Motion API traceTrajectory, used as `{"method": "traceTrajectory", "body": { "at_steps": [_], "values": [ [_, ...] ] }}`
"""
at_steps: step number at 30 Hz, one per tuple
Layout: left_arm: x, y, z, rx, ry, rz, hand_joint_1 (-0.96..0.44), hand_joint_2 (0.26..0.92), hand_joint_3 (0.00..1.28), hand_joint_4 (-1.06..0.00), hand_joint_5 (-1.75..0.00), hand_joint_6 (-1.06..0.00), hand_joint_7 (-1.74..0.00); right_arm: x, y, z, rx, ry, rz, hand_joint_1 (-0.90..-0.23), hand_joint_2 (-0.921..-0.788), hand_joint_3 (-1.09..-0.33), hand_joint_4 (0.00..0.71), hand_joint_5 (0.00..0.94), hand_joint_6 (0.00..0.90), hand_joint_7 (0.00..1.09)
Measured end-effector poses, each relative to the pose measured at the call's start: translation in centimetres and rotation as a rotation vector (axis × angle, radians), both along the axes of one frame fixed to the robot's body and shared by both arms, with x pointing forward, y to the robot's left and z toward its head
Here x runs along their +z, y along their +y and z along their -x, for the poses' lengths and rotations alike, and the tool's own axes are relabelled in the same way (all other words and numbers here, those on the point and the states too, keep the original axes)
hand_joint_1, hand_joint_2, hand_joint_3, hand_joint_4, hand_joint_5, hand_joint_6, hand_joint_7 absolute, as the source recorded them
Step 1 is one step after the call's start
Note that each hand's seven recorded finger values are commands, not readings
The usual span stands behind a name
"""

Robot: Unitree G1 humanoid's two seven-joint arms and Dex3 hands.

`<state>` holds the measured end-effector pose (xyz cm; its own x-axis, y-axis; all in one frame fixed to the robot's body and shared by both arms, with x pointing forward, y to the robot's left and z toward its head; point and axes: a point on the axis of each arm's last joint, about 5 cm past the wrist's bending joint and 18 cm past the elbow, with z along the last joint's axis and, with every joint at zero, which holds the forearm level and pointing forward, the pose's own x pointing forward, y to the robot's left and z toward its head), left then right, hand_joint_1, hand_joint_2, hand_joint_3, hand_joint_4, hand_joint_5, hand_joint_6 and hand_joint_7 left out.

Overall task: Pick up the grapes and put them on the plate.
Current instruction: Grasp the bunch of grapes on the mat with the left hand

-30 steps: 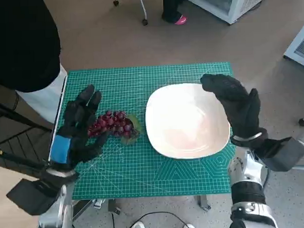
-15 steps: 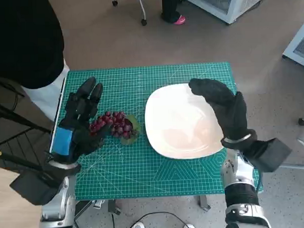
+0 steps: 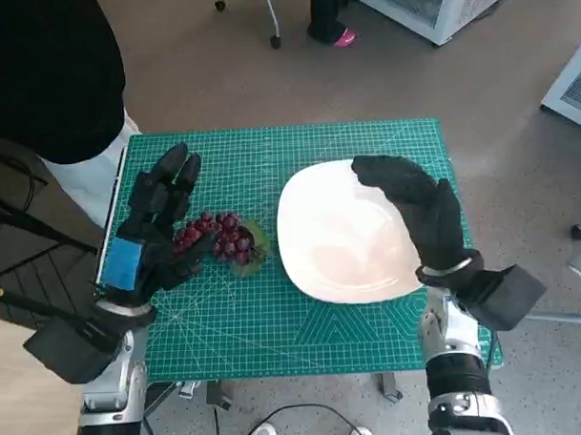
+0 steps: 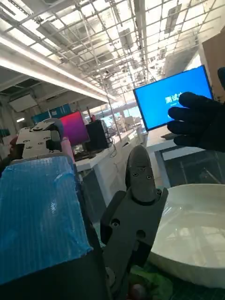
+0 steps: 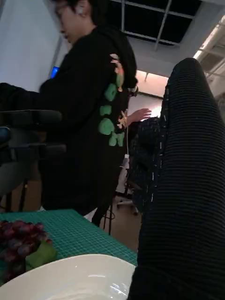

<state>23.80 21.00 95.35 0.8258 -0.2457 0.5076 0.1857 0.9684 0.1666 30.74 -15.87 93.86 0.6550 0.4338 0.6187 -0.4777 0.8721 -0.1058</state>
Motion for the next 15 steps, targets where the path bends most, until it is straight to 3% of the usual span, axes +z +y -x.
{"method": "traceTrajectory", "body": {
  "at_steps": [6, 11, 15],
  "values": [
    [0.2, 0.3, 0.1, 0.017, -0.002, -0.060, -0.40, 0.921, 0.31, -0.19, -0.01, -0.05, -0.42, -0.1, 0.0, 0.10, 0.001, 0.005, 0.000, -0.516, -0.921, -0.587, 0.384, 0.001, 0.464, 0.00],
    [0.9, 0.7, 0.4, 0.130, -0.019, -0.256, -0.46, 0.915, 0.14, -0.20, 0.00, -0.14, -0.23, -0.1, 0.0, 0.11, 0.001, 0.002, 0.000, -0.519, -0.921, -0.586, 0.384, 0.001, 0.463, 0.00],
    [1.6, 0.9, 0.7, 0.225, -0.022, -0.432, -0.49, 0.870, 0.03, -0.17, 0.00, -0.19, -0.10, 0.0, -0.1, 0.11, -0.002, 0.000, 0.000, -0.519, -0.921, -0.587, 0.386, 0.001, 0.463, 0.00]
  ]
}}
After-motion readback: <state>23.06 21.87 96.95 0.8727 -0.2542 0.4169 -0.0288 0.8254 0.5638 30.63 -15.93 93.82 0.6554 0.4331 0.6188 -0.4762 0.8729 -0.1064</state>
